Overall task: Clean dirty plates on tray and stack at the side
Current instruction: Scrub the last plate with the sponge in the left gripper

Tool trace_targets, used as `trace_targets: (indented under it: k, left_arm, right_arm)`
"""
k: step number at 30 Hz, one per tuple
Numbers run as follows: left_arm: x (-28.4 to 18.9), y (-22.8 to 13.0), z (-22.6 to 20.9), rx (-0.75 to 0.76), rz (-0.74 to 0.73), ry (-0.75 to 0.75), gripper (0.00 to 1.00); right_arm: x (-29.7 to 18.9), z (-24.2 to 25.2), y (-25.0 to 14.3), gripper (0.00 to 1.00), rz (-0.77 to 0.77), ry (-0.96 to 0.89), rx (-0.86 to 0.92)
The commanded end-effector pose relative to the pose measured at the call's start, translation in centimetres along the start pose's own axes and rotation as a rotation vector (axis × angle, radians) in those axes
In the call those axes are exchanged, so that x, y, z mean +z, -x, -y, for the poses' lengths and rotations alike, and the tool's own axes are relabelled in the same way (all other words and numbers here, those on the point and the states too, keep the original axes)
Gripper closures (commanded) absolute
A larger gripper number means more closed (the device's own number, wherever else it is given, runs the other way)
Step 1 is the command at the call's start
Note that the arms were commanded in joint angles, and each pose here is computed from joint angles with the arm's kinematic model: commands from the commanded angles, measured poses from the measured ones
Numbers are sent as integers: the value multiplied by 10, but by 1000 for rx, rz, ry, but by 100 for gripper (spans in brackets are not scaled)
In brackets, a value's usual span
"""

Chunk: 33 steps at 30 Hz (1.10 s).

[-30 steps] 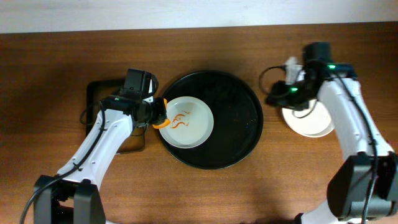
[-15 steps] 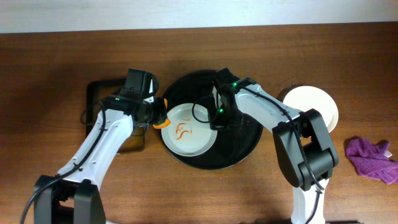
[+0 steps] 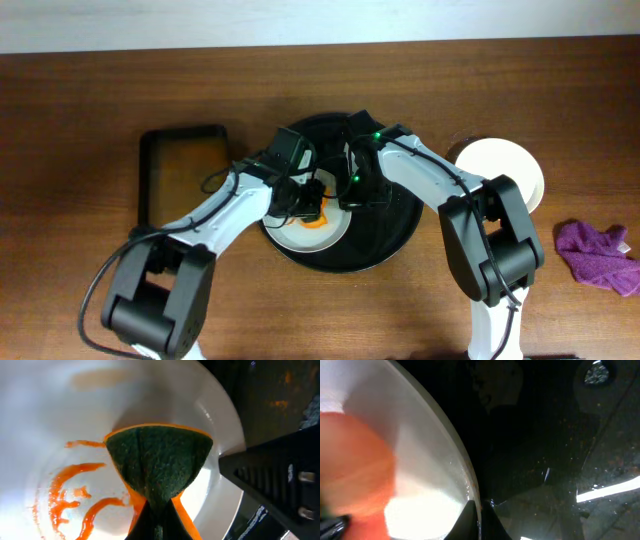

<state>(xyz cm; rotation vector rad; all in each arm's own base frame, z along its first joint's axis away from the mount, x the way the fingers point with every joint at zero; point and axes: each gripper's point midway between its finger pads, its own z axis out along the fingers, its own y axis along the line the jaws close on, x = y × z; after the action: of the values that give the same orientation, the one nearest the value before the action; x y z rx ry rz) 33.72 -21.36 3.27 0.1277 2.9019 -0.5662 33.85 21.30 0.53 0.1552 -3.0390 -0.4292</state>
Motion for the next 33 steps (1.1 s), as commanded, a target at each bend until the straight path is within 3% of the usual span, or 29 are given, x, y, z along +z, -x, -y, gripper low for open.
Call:
trace_targets:
  k: [1, 6, 9, 14, 18, 25, 29, 33]
  left_arm:
    - [17, -7, -4, -8, -45, -2, 100]
    - [16, 5, -51, -8, 35, 260, 100]
    - [12, 5, -64, -7, 46, 339, 100]
    - [3, -10, -89, -75, -29, 384, 100]
    - [3, -28, -84, -120, -116, 317, 100]
    - [-11, 30, -125, -144, 135, 475, 100]
    - [-19, 45, -121, -146, 202, 465, 100]
    - [-70, 65, -99, -137, 341, 420, 100]
  right_arm:
    - [10, 14, -4, 96, -18, -73, 17]
    - [9, 15, -6, 96, -27, -76, 19]
    - [9, 16, -6, 96, -28, -80, 19]
    - [9, 19, -8, 96, -32, -98, 21]
    - [9, 20, -8, 96, -30, -104, 21]
    - [9, 21, -9, 96, -34, -105, 22]
    - [9, 21, -9, 96, -34, -106, 22]
    - [9, 21, -9, 96, -35, -106, 22]
